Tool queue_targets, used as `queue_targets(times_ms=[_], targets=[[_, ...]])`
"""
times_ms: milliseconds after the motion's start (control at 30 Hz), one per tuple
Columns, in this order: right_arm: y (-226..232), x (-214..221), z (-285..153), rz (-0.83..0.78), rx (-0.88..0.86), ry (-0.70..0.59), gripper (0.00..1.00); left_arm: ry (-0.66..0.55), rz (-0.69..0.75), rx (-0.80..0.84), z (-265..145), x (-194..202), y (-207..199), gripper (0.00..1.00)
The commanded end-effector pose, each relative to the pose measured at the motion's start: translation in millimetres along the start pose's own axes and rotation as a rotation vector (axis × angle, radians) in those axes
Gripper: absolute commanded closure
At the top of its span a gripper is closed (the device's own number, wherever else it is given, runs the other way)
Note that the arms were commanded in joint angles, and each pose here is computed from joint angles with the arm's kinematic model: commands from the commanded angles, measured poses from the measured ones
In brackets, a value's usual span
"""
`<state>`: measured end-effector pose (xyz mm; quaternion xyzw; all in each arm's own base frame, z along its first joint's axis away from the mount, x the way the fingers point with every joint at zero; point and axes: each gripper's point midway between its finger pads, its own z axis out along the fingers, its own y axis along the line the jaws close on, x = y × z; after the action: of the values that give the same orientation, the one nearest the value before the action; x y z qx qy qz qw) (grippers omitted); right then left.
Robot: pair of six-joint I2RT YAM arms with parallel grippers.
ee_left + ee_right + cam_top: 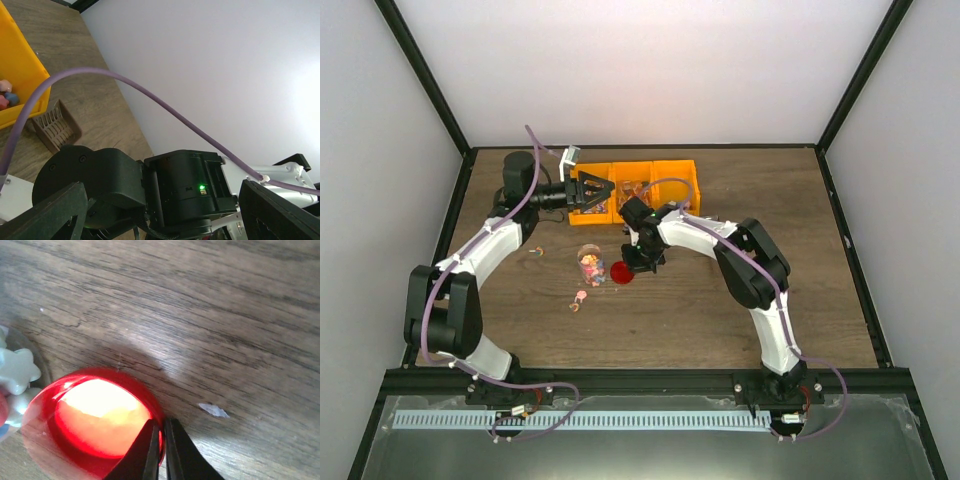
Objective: Pack the candies
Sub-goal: Pick up the bottle lid at the center of the board.
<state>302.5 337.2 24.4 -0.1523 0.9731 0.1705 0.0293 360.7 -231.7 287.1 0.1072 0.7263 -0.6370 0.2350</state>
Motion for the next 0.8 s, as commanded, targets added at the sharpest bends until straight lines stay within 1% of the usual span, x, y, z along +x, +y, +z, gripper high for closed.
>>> queue_targets(times_ms=[0, 233, 400, 467, 633, 700, 767], targets=[[5, -7, -5, -0.008, 0.013, -0.018, 0.98, -0.015, 0.044, 0.006, -5, -4, -11, 0.15], [9, -7, -14, 0.004, -0.001, -0.029, 0.99, -0.019, 0.042, 0.002, -5, -5, -10, 0.15], [4, -9, -34, 0.032, -0.012, -0.062, 0.99, -0.037, 0.038, 0.014, -8, -11, -14, 0.15], [1, -12, -47, 0.048, -0.023, -0.082, 0.99, -0.043, 0.031, 0.027, -7, -14, -15, 0.13], [-8, -25, -92, 0.084, -0.071, -0.159, 0.99, -0.083, 0.032, 0.100, -9, -23, -30, 0.02], [-13, -31, -112, 0.106, -0.121, -0.194, 0.99, -0.085, 0.029, 0.118, -9, -24, -32, 0.00], [-9, -36, -133, 0.105, -0.230, -0.219, 0.99, -0.084, 0.033, 0.128, -10, -23, -34, 0.00]])
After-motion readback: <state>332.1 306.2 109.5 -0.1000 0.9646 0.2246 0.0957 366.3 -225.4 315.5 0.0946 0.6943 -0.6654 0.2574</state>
